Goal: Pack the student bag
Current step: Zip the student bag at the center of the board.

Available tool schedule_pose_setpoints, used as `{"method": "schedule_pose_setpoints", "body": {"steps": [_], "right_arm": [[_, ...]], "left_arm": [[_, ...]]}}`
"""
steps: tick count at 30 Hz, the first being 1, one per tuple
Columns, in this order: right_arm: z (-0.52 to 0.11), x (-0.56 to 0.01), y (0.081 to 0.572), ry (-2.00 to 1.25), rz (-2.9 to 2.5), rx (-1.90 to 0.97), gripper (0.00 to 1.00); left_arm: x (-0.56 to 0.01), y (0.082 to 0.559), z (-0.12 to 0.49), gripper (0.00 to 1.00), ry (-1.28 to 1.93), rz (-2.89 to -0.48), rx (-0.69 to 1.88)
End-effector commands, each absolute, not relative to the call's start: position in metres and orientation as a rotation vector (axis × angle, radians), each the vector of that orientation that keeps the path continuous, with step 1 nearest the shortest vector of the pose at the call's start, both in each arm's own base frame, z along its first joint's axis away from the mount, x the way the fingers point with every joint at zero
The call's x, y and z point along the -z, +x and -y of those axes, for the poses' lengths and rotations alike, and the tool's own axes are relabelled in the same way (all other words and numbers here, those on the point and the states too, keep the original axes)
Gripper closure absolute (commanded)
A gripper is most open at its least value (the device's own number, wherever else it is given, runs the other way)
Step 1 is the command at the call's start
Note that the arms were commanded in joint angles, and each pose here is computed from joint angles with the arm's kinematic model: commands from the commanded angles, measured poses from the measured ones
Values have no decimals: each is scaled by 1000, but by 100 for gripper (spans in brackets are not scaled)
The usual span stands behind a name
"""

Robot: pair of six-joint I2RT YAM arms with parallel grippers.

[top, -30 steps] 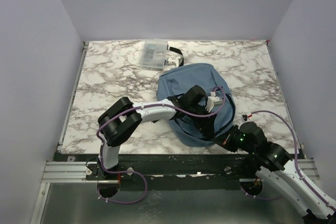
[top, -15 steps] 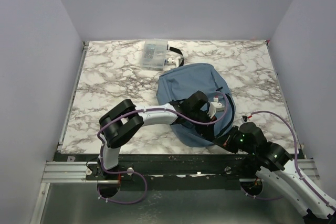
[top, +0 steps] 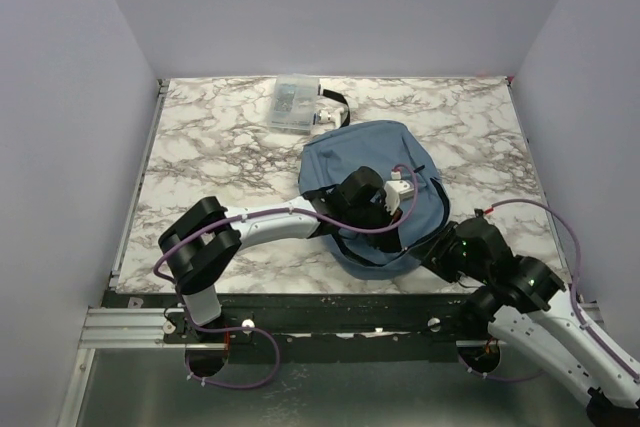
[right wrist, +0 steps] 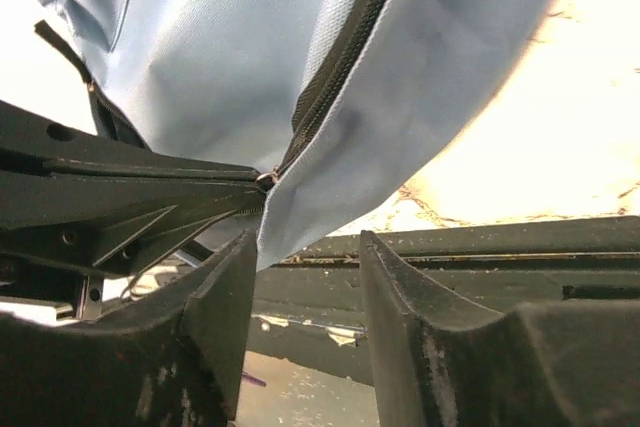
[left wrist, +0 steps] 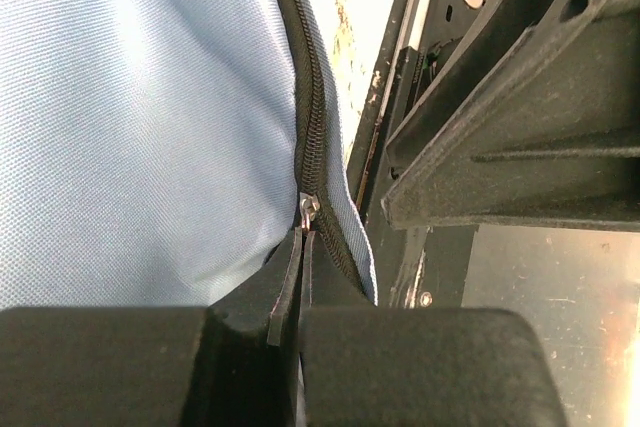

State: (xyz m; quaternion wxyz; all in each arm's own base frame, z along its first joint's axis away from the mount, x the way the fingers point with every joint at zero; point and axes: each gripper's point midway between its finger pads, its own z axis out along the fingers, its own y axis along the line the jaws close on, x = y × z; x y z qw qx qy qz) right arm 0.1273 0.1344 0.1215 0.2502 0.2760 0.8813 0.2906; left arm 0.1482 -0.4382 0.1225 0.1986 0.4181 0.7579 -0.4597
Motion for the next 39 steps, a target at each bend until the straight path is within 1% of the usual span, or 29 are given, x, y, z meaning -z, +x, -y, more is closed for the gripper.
{"method": "schedule_pose_setpoints", "body": {"steps": [1,3,7,8,12,14,17,20,23,25,26,27,34,39], "right_arm": [[-117,-121,136,980,-2332,-686,48],[-123,-122,143,1002,-2308,-717,44],[-120,-113,148,1058,-2313,-644,30],[-122,-113,152,1053,-2304,-650,28],[-132,-108,164,1032,-2310,-641,28],[-134,-103,169,1029,-2320,-615,30],[-143,-99,178,1013,-2321,-630,36],[-148,-91,181,1024,-2338,-620,50],[-136,-81,181,1067,-2333,-518,65],[-127,-80,181,1074,-2314,-472,78],[-125,-81,182,1063,-2304,-465,90],[-123,-82,183,1047,-2295,-456,99],[-91,-91,182,939,-2237,-304,99],[-69,-103,180,914,-2188,-200,100]], "left_arm": [[-122,148,431,100,1122,-2166,1273],[-122,145,429,100,1122,-2176,1290],[-125,136,424,100,1124,-2186,1324],[-125,135,422,100,1125,-2188,1324],[-125,132,417,100,1119,-2195,1312],[-127,131,416,100,1116,-2191,1307],[-129,127,417,100,1130,-2178,1288],[-127,125,418,100,1140,-2188,1251],[-120,128,411,100,1143,-2226,1169],[-114,129,403,100,1159,-2230,1115],[-111,130,398,100,1162,-2230,1086],[-108,131,393,100,1168,-2226,1058],[-107,145,334,100,1145,-2176,768],[-121,151,319,100,1106,-2121,731]]}}
